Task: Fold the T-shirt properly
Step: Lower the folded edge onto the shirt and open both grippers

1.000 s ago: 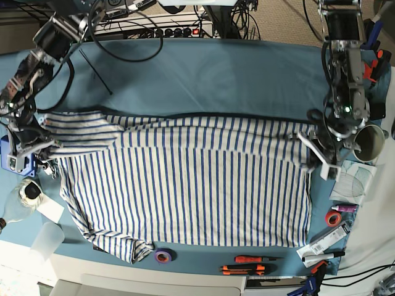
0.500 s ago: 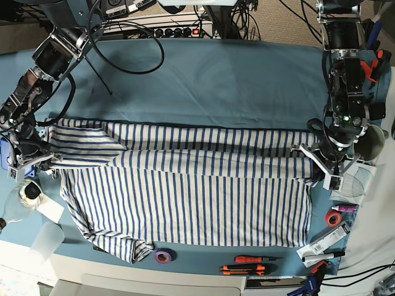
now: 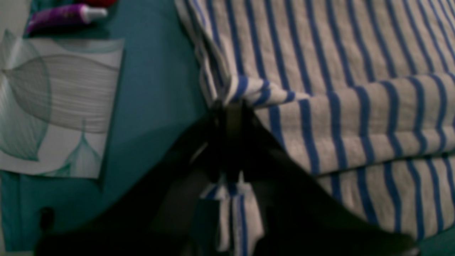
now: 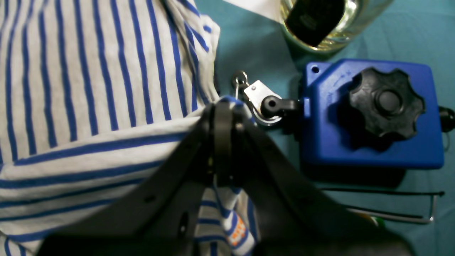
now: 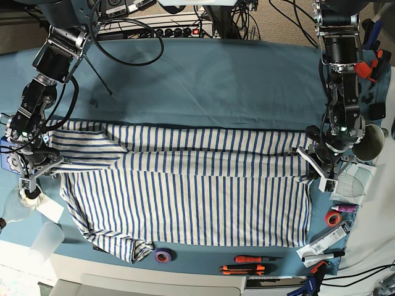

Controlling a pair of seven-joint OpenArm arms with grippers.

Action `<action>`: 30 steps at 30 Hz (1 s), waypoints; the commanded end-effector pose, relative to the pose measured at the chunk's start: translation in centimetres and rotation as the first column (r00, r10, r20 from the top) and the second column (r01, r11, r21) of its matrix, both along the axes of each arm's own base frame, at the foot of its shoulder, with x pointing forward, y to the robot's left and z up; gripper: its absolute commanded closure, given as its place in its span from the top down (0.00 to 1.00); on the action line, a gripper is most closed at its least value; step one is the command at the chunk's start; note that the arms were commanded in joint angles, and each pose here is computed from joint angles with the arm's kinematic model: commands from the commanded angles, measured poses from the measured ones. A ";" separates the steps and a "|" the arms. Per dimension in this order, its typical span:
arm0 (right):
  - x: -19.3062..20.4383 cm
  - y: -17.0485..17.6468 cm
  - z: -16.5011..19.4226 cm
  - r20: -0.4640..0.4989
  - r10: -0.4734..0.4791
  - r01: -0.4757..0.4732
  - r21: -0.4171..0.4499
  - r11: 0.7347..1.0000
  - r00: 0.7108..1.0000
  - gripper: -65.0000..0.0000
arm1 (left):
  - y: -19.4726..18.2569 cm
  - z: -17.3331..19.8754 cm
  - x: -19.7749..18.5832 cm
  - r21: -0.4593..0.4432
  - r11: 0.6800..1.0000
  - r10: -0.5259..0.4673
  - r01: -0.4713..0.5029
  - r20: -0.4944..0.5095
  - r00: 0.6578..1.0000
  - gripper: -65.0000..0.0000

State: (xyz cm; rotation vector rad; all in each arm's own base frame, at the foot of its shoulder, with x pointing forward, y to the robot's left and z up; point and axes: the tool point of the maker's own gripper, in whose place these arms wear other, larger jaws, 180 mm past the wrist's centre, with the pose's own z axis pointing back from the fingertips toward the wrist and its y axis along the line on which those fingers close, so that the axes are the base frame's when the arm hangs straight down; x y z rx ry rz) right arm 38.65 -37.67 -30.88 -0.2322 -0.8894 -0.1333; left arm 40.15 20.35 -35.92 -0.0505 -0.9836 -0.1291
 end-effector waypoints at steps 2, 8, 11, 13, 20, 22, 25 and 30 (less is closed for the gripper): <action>1.2 -1.3 2.2 0.067 -0.015 0.017 -0.026 1.000 0.998 0.00 | 0.4 2.0 1.2 0.004 1.000 0.004 -0.004 0.064 0.998 0.00; 2.8 -1.5 0.4 0.062 -0.035 0.032 0.052 0.998 0.997 0.00 | 0.3 2.3 1.3 0.002 1.000 0.003 -0.004 0.079 0.997 0.00; 3.7 -1.4 1.1 0.086 -0.035 0.030 0.060 0.998 0.996 0.00 | 0.3 2.3 1.3 0.002 1.000 0.003 -0.004 0.078 0.997 0.00; 4.1 -1.5 1.7 0.098 -0.036 0.030 0.061 0.998 0.995 0.00 | 0.3 2.3 1.3 0.002 1.000 0.004 -0.004 0.078 0.997 0.00; 4.3 -1.5 2.0 0.105 -0.036 0.029 0.061 0.998 0.994 0.00 | 0.4 2.1 1.5 -0.001 1.000 0.006 -0.006 0.073 0.997 0.00; 4.3 -1.5 2.0 0.104 -0.036 0.031 0.055 0.998 0.994 0.00 | 0.5 1.5 1.6 -0.005 1.000 0.011 -0.011 0.057 0.998 0.00; 4.2 -1.6 2.0 0.102 -0.038 0.033 0.052 0.998 0.994 0.00 | 0.8 0.7 2.0 -0.015 1.000 0.020 -0.020 0.030 0.999 0.00; 4.2 -2.0 2.1 0.111 -0.064 0.059 0.046 0.997 0.992 0.00 | 1.0 0.7 2.6 -0.020 0.999 0.026 -0.026 0.028 0.999 0.00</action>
